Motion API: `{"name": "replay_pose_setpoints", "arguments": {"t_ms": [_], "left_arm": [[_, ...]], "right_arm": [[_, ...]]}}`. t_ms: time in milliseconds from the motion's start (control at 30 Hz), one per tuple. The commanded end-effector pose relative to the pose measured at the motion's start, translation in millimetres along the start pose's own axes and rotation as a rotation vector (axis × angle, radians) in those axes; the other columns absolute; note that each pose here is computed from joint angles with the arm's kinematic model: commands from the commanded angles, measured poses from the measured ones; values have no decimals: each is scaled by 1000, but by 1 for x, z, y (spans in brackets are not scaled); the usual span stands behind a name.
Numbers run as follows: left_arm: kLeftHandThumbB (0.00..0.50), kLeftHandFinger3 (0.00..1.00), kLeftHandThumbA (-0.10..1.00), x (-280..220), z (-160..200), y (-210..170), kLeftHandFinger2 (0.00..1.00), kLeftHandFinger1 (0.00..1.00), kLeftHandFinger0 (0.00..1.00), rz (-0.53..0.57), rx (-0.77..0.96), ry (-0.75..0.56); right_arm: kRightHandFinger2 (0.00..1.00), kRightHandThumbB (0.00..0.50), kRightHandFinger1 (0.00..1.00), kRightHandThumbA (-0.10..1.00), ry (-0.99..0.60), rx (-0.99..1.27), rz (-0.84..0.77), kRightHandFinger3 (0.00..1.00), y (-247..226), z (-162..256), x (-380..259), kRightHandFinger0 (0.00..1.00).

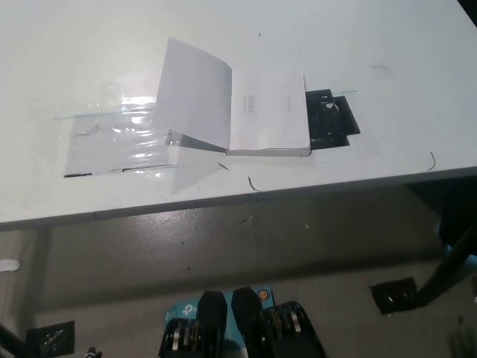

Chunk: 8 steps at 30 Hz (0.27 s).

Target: The robot uses its right hand to slide under the cover of the book kept in the middle of the desk and open it

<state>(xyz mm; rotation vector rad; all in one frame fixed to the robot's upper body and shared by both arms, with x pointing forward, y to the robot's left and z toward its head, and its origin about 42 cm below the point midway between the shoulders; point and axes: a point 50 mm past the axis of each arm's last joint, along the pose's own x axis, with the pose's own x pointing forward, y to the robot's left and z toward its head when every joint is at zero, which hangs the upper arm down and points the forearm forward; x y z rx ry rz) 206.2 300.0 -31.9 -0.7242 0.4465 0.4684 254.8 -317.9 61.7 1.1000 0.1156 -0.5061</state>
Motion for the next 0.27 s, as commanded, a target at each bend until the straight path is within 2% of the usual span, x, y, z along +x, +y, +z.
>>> {"name": "replay_pose_setpoints", "arguments": {"t_ms": [0,67,133,233], "left_arm": [[172,904,901,-3,2,0,828,767,792,-39,-25,-32],[166,919,905,-4,2,0,847,784,795,-43,-29,-33],[171,916,902,-4,3,-2,840,773,778,-40,-29,-35],[169,941,905,-3,3,-3,876,799,804,-40,-40,-33]], "right_arm": [[900,164,856,1000,-21,142,51,1000,-7,-18,1,880],[953,158,884,1000,3,178,27,1000,-15,-31,2,899],[950,149,911,1000,13,209,2,1000,-20,-40,2,928],[939,130,946,1000,33,237,-38,1000,-26,-55,2,978]]}}
